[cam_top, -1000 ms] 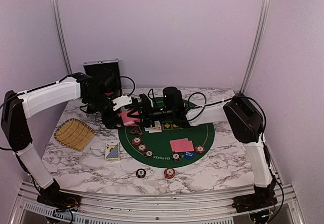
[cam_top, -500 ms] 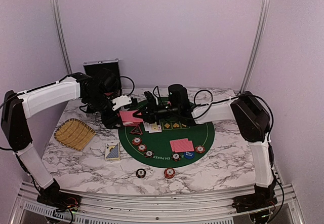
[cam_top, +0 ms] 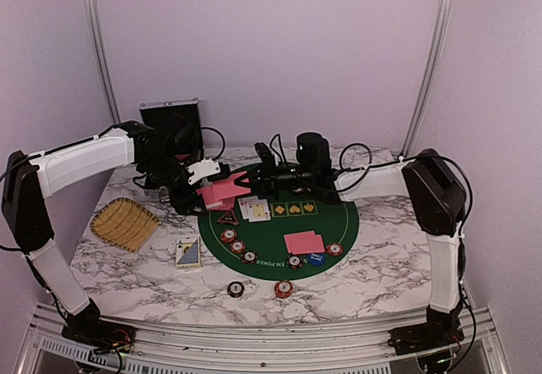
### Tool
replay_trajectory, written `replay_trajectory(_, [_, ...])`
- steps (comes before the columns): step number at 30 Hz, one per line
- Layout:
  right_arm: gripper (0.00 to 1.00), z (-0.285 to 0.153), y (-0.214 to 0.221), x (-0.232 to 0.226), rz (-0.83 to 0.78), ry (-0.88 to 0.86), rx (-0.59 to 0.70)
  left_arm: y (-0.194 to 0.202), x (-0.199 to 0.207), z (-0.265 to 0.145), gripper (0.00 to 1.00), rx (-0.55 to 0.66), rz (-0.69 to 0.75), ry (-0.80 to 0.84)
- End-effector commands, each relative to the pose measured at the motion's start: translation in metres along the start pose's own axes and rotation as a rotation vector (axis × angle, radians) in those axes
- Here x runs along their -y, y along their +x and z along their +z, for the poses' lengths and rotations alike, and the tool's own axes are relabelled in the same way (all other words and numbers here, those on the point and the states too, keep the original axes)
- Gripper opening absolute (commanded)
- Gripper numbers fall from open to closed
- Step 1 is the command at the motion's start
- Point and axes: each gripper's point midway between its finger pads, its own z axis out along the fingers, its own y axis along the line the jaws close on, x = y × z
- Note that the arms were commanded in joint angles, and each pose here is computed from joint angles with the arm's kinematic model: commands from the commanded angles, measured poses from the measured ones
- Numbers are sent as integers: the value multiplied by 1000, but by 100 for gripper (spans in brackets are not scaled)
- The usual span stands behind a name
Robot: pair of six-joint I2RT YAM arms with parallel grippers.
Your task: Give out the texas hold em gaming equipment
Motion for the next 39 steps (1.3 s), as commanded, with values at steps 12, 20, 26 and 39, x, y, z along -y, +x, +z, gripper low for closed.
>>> replay_trajectory(12, [0,-52,-19,4,-112,173,30,1,1,-11,0,15,19,-17])
replay_trajectory(20, [0,-82,-37,31,-285,480,43,1,1,-11,0,15,20,-16])
replay_trajectory(26, [0,-114,-57,58,-449,781,76,2,1,-11,0,14,14,-19])
replay_trajectory(39, [0,-132,-85,79,-1036,1397,85,1,2,-14,0,20,12,-19])
